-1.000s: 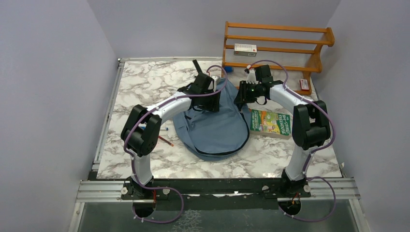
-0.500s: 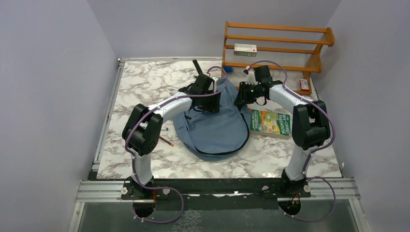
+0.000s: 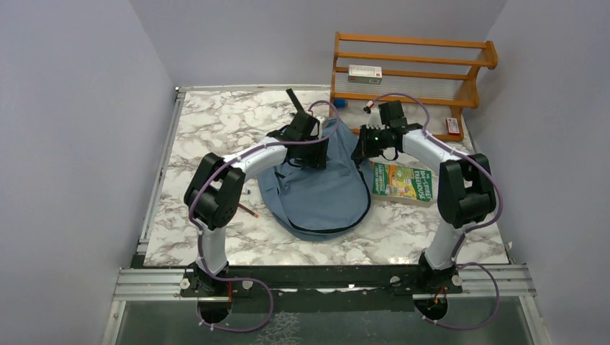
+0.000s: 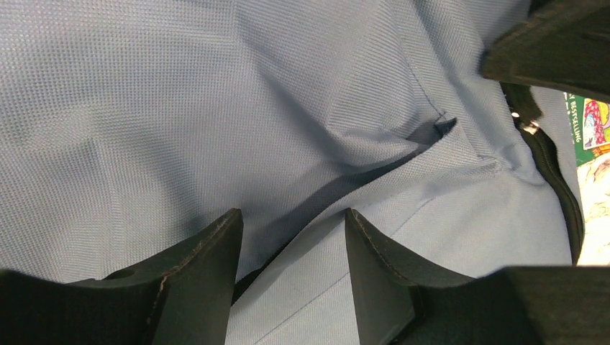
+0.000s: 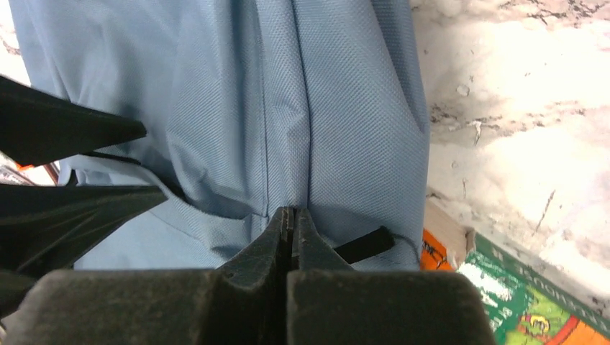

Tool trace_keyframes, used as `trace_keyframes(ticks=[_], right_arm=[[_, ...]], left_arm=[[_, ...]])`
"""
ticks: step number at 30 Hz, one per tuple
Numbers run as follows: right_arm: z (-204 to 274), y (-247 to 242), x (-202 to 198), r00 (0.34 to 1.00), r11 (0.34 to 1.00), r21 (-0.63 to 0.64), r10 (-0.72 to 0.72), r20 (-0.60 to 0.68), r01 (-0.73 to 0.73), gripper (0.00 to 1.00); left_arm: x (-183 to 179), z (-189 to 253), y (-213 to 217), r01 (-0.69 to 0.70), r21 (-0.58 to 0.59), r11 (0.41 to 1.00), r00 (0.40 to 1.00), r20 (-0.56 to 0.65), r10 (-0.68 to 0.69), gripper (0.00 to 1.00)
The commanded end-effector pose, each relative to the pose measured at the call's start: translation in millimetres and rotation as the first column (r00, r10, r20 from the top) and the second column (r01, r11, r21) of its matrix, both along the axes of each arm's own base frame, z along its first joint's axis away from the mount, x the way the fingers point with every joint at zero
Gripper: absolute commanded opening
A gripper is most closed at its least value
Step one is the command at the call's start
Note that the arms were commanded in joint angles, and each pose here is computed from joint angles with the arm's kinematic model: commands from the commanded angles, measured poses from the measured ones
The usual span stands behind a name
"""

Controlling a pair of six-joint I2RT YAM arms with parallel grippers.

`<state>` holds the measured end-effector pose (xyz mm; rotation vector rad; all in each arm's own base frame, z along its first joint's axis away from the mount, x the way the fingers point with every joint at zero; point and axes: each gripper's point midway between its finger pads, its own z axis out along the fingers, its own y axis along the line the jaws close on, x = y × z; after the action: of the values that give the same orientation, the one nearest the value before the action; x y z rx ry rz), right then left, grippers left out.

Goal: Pack the student bag
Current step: Unzip the student bag at the center of the board.

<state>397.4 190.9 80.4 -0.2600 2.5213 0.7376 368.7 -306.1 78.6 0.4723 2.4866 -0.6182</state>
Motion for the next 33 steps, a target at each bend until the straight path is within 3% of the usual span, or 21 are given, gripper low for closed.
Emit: trace_keyframes(ticks=[1, 12, 33], right_arm=[[26.0, -8.0, -7.7, 0.997, 1.000, -0.023, -0.020, 0.071, 0.021, 0.00], [41.5, -4.8, -44.4, 0.997, 0.998, 0.037, 0.039, 0.070, -0.042, 0.00], [30.7, -10.4, -133.9, 0.985, 0.993, 0.105, 0.068, -0.157, -0.051, 0.01]], left_arm=[[6.0, -7.8, 0.2, -0.008, -0.017, 1.000, 1.000, -0.009, 0.008, 0.55], [16.8, -26.2, 8.8, -0.051, -0.017, 0.999, 0.998, -0.045, 0.050, 0.55], [44.1, -74.2, 19.2, -0.154, 0.007, 0.988, 0.982, -0.111, 0.154, 0.54]])
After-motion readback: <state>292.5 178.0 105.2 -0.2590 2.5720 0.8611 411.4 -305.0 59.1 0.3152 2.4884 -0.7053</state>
